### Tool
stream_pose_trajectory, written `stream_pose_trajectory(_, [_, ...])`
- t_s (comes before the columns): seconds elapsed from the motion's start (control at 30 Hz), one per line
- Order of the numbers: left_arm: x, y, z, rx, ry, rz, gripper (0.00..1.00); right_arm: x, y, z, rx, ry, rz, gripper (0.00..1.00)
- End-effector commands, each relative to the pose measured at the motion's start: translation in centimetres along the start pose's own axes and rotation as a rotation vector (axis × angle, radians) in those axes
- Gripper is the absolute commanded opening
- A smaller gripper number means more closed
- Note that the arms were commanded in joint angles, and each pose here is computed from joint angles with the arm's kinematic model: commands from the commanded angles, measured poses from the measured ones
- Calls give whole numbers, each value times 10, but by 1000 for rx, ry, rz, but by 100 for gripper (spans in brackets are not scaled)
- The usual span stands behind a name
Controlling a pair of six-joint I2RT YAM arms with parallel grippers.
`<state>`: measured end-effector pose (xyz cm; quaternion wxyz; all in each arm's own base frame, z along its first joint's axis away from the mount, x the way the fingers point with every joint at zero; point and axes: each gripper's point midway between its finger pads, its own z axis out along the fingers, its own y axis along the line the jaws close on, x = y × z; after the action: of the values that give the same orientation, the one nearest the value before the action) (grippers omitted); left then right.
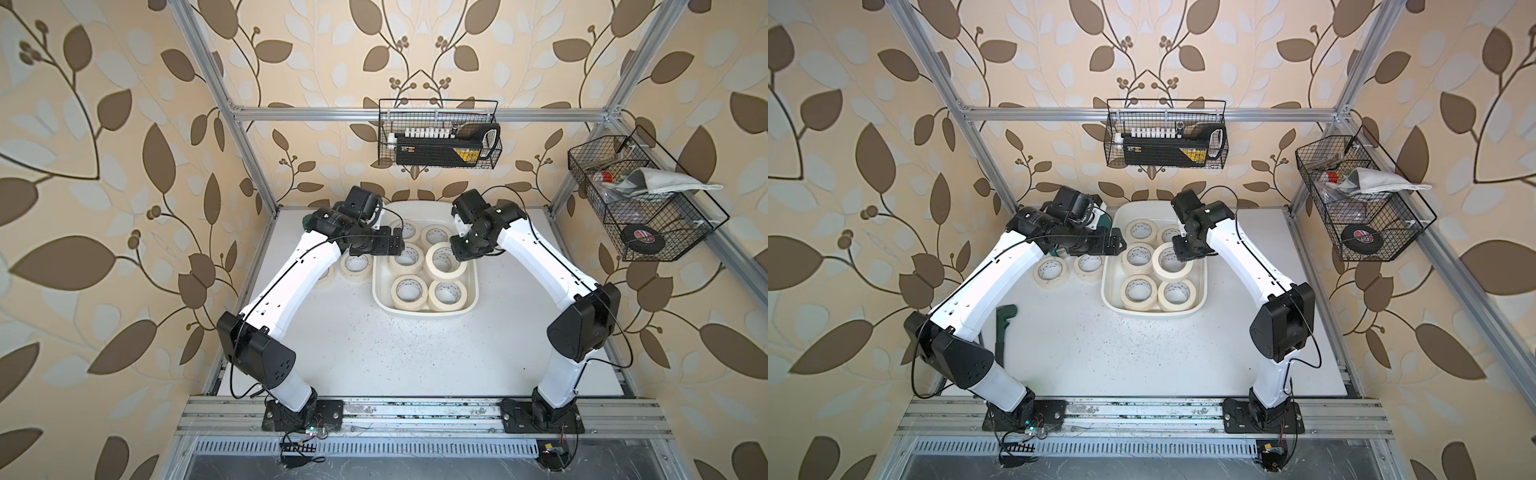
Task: Take out the art tape in the storage box
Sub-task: Pick up the art tape from the storage box.
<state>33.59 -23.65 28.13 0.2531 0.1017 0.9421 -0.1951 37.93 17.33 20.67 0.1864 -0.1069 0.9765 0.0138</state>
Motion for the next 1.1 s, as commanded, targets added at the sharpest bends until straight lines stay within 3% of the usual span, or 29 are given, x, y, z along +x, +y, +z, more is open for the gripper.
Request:
stream_pose_trajectory(0.0, [1, -8, 0, -77, 0, 78, 99, 8, 10, -14, -6, -24, 21, 0])
stream_pose_trajectory(0.2, [11, -41, 20, -54, 32, 141, 95, 15, 25, -20, -23, -34, 13, 0])
stream_pose_trajectory(0.63, [30, -54, 70, -41, 112, 141, 85, 23, 26, -24, -22, -26, 25, 0])
stream_pose_trajectory(0.83, [33, -56, 87, -45, 133, 133, 76, 25, 27, -23, -24, -18, 27, 0])
stream_pose_trajectory(1.07, [37, -55, 102, -53, 151, 124, 59, 28, 30, -21, -31, -9, 29, 0])
